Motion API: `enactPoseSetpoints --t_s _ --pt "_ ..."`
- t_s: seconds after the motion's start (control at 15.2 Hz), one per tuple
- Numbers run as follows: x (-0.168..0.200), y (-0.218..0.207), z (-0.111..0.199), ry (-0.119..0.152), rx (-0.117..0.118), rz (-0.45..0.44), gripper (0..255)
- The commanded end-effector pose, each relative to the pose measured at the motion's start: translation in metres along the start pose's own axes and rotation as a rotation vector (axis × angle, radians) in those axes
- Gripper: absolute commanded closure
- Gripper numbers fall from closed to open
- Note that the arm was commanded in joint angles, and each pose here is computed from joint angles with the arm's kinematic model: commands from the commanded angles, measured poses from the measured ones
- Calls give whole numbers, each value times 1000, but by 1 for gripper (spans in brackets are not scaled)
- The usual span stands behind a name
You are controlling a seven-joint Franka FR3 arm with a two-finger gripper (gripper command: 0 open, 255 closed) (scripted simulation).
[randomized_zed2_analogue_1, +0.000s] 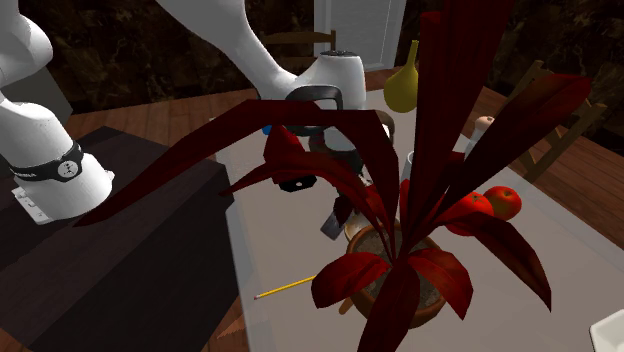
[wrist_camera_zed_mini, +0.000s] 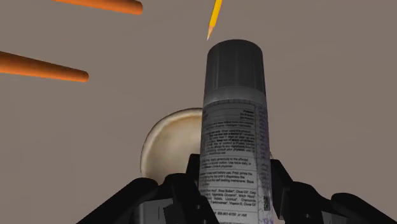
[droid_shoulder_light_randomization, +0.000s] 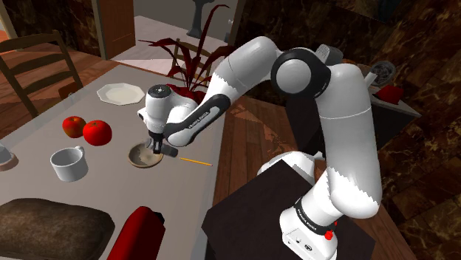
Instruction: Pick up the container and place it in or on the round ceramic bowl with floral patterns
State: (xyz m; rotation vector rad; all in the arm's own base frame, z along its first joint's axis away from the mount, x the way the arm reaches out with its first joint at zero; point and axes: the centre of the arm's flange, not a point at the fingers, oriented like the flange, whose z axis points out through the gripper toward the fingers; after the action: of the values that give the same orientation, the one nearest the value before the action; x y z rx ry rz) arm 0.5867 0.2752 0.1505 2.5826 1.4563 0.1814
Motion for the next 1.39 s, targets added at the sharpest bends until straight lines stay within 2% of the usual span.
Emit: enactPoseSetpoints --t_s 0.0,0.26,1.12,1.32 --pt "24 13 3 0 1 0 255" --pt "77 41 9 0 1 0 255" --pt "75 27 77 0 1 0 255" --pt "75 26 79 0 1 0 255"
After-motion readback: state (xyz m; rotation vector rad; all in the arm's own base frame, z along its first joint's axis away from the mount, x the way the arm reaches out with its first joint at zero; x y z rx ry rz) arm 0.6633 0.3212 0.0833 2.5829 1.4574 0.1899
